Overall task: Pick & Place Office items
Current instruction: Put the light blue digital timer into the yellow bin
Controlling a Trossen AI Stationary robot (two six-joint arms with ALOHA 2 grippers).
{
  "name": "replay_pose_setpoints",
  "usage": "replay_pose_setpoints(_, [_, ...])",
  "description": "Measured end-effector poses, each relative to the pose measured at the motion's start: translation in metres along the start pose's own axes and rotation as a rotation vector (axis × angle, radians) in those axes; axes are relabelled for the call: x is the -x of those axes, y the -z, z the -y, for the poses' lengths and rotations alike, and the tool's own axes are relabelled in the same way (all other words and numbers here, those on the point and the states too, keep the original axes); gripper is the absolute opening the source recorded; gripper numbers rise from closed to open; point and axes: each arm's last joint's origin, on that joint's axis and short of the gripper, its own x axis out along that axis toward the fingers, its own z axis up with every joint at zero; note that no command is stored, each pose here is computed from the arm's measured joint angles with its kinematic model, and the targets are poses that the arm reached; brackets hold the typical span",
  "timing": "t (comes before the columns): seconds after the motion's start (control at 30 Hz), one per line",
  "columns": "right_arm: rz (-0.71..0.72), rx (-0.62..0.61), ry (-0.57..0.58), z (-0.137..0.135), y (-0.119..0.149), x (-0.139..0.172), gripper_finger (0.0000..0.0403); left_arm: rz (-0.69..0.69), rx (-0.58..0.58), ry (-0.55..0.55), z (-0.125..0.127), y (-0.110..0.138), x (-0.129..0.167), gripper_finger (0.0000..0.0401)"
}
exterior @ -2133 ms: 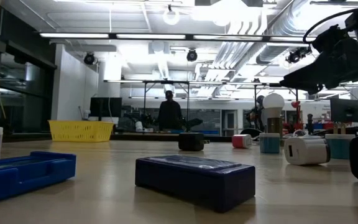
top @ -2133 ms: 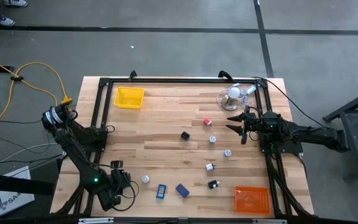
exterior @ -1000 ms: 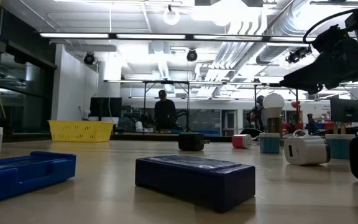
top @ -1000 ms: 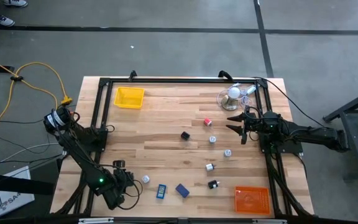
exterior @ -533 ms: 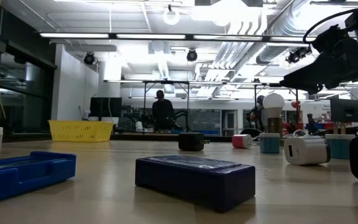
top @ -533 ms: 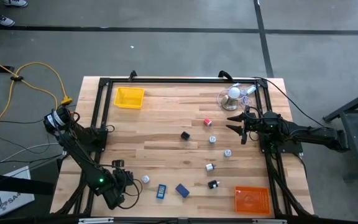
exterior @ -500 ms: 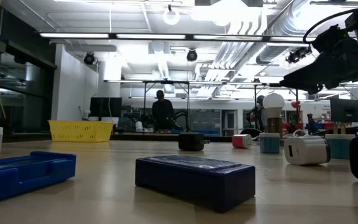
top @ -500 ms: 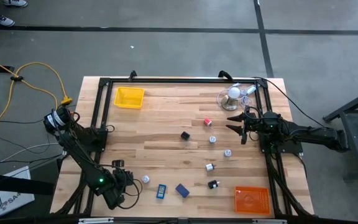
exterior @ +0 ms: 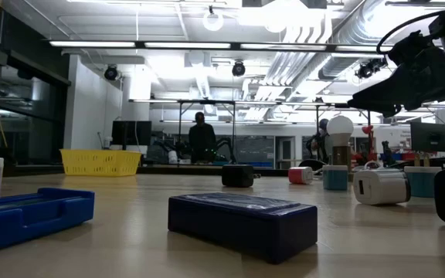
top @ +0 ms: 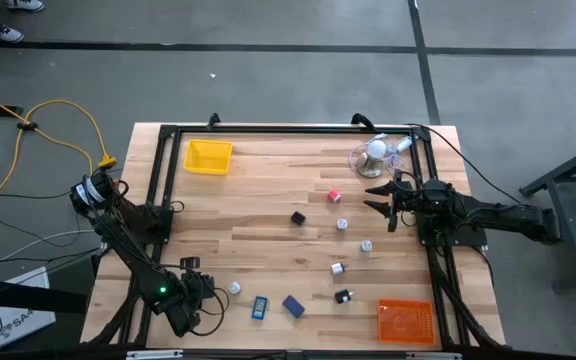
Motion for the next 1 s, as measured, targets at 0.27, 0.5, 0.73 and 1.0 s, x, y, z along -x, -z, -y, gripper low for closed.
replay_pose_setpoints(0.27, [-0.001,0.0,0.0,0.0,0.0001,0.0,0.0158,0.0,0.0,0.0,0.0,0.0,0.0,0.0138])
replay_pose_setpoints(0.5, [0.0,0.0,0.0,0.0,0.0,0.0,0.0158,0.0,-0.007,0.001,0.0,0.0,0.0,0.0138])
replay_pose_setpoints(0.73, [0.0,0.0,0.0,0.0,0.0,0.0,0.0158,0.001,-0.007,0.0,0.0001,0.0,0.0,0.0102])
replay_pose_setpoints(1.0, [0.0,0.0,0.0,0.0,0.0,0.0,0.0158,0.002,-0.008,0.0,0.0,0.0,0.0001,0.0059])
